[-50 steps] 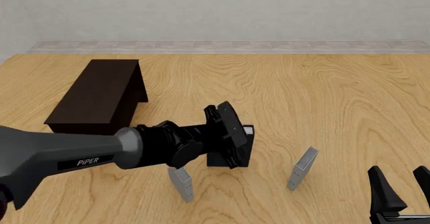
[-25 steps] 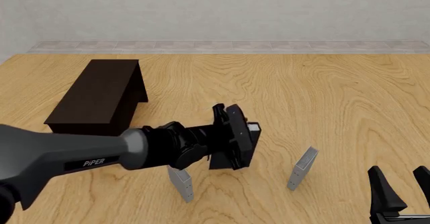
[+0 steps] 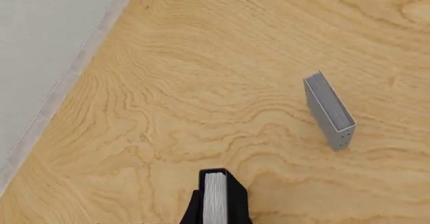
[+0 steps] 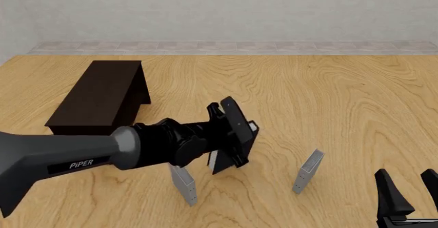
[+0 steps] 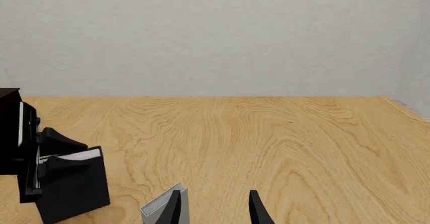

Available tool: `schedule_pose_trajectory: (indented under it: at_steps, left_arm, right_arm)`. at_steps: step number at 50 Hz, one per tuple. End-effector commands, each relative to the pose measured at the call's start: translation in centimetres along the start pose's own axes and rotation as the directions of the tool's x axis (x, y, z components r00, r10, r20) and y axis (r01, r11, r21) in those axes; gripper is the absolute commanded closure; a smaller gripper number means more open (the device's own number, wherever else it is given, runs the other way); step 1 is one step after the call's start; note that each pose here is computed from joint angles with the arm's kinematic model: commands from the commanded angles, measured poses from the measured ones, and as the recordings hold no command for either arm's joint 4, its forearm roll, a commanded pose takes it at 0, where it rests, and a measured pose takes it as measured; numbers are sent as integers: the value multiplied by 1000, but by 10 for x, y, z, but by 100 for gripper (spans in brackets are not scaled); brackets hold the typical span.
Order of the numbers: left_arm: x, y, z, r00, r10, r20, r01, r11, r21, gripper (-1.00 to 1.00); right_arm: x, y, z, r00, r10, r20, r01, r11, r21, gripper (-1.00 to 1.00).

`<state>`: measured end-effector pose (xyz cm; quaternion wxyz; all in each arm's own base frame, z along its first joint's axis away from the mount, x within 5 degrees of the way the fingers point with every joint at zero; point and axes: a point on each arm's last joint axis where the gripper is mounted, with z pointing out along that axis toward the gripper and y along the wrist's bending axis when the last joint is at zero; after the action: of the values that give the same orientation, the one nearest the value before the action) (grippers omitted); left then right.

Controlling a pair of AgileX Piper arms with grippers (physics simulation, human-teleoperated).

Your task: Pick up the book in the middle and place it on the cabinet shelf.

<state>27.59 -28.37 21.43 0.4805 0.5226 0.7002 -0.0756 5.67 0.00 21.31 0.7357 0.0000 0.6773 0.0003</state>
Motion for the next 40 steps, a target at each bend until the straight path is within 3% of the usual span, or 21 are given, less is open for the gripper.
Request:
schedule_pose_trajectory:
  at_steps: [1,25,40]
  left_arm:
    - [-11,23,-14,997,73,30,-71,996,-57,100]
    - [-36,60,-57,985,132,111,-111,977,-183,100]
    - [-45,70,-91,975,189,119,-159,961,-228,100]
  right_arm:
    - [0,0,0,1000,0,0,0,1000,0,-100]
    - [0,0,0,1000,0,0,0,1000,0,-100]
    - [0,0,0,1000,0,0,0,1000,0,-100]
